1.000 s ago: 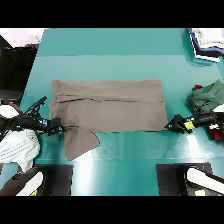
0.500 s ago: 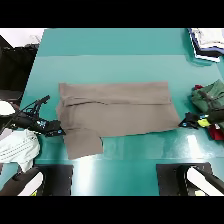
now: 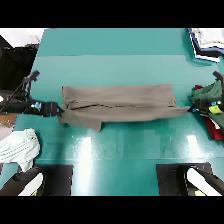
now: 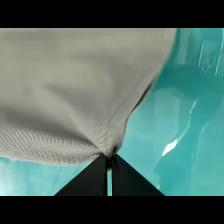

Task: Fold the shirts.

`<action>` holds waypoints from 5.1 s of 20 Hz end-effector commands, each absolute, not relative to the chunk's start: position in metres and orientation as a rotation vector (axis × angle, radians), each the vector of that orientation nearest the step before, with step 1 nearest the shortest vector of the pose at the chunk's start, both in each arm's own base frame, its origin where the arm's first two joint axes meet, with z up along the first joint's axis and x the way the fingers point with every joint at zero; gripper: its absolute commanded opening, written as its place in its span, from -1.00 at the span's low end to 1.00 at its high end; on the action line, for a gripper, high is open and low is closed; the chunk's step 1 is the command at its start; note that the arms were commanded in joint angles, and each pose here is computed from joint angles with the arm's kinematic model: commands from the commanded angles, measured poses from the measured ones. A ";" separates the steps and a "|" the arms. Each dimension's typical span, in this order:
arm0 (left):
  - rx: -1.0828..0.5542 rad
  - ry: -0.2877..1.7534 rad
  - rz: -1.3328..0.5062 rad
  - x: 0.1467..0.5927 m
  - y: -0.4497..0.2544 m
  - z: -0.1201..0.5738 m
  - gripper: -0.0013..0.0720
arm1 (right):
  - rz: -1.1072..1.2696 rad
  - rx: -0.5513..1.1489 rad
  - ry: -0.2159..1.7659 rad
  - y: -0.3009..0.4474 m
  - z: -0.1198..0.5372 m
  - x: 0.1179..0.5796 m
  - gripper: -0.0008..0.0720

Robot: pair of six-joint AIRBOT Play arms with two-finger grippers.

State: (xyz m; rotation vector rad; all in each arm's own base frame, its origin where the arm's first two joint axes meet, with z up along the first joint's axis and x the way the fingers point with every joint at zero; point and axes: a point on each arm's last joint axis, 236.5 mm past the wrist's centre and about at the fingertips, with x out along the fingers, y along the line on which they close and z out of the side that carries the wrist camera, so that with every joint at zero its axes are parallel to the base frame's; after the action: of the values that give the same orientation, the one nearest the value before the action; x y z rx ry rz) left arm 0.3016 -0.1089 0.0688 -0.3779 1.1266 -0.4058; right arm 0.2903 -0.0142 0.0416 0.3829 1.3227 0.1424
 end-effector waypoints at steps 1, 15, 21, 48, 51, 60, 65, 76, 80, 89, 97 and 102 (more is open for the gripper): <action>-0.396 0.974 -0.328 0.359 -0.096 0.078 -0.90 | 0.133 0.374 1.290 -0.013 0.044 0.330 -0.94; -0.424 0.955 -0.222 0.454 -0.075 0.026 -0.90 | 0.127 0.390 1.230 -0.004 0.005 0.437 -0.93; -0.450 0.898 -0.193 0.467 -0.070 0.038 0.72 | 0.160 0.667 1.114 -0.002 0.016 0.480 0.50; -0.400 1.170 -0.472 0.398 -0.167 0.038 -0.90 | 0.523 0.648 1.386 0.019 -0.065 0.435 -0.93; -0.442 1.117 -0.482 0.407 -0.183 0.047 -0.90 | 0.534 0.588 1.318 0.024 -0.030 0.439 -0.94; -0.316 1.138 -0.672 0.446 -0.311 0.013 -0.91 | 0.802 0.498 1.001 0.124 0.158 0.437 -0.94; -0.334 1.241 -0.672 0.457 -0.350 -0.041 -0.90 | 0.936 0.380 0.890 0.201 0.234 0.426 -0.95; -0.278 1.317 -0.642 0.456 -0.310 -0.051 -0.91 | 1.132 0.310 0.946 0.311 0.219 0.410 -0.94; -0.137 1.199 -0.516 0.481 -0.226 0.009 -0.90 | 1.152 0.316 0.934 0.339 0.210 0.417 -0.94; 0.050 0.992 -0.185 0.443 -0.017 0.167 -0.90 | 1.243 0.295 0.934 0.447 0.156 0.396 -0.94; -0.015 0.934 -0.141 0.426 0.005 0.198 -0.90 | 1.276 0.353 0.813 0.557 0.103 0.382 0.22; -0.029 0.950 -0.164 0.422 0.000 0.196 -0.90 | 1.306 0.327 0.886 0.524 0.106 0.368 0.19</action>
State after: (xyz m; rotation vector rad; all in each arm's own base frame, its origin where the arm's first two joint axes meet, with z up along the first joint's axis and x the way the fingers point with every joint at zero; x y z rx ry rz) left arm 0.4267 0.0018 0.1965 -0.0183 0.9369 -0.1534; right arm 0.3723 0.5429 0.1106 0.3472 0.8396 1.3091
